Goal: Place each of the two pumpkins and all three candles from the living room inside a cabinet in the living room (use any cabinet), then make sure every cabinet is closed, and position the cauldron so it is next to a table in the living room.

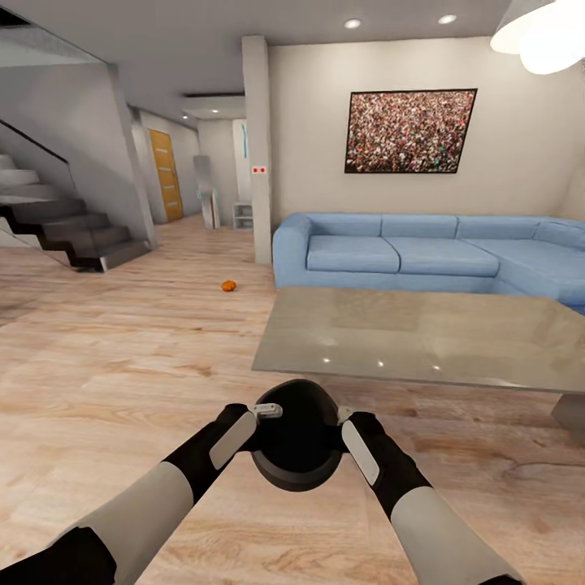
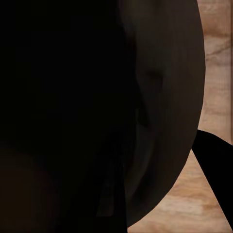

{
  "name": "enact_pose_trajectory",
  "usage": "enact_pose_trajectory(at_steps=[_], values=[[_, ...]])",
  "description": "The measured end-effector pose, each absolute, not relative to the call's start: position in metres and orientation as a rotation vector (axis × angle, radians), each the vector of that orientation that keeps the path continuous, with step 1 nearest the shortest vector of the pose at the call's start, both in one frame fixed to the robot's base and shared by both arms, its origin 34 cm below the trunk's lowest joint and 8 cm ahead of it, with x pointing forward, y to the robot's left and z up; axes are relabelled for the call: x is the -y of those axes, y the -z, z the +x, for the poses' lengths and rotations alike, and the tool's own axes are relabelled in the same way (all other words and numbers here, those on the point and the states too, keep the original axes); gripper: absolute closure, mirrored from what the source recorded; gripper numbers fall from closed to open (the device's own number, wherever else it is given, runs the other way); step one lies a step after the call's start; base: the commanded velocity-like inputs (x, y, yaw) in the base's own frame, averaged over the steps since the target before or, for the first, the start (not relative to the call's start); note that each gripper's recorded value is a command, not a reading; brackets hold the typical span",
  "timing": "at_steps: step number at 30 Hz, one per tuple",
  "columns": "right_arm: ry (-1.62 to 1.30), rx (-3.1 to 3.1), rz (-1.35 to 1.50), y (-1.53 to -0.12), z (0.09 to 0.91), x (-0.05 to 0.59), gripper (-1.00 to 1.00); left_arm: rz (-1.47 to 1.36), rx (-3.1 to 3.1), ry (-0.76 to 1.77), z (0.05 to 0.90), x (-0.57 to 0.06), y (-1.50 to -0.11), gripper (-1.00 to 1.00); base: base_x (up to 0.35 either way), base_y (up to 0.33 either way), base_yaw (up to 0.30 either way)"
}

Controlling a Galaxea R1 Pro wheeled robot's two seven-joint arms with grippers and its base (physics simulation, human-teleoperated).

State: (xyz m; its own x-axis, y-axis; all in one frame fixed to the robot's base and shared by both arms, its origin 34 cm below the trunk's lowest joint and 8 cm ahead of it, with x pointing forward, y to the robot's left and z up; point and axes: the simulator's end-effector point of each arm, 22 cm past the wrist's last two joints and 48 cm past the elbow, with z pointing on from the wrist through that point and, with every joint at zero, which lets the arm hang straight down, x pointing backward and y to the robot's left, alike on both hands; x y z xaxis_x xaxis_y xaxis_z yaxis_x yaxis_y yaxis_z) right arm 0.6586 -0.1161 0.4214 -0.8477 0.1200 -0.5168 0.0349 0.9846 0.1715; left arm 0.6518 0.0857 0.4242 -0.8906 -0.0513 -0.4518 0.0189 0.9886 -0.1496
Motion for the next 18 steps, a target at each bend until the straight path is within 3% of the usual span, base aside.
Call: enact_pose_trajectory(at_steps=[18], values=[[-0.209,-2.652,0.119,-0.377,0.651,0.116,1.0,-0.031,-2.736,0.21,0.644,-0.086,-0.38,1.0,0.0,-0.002,-0.001]])
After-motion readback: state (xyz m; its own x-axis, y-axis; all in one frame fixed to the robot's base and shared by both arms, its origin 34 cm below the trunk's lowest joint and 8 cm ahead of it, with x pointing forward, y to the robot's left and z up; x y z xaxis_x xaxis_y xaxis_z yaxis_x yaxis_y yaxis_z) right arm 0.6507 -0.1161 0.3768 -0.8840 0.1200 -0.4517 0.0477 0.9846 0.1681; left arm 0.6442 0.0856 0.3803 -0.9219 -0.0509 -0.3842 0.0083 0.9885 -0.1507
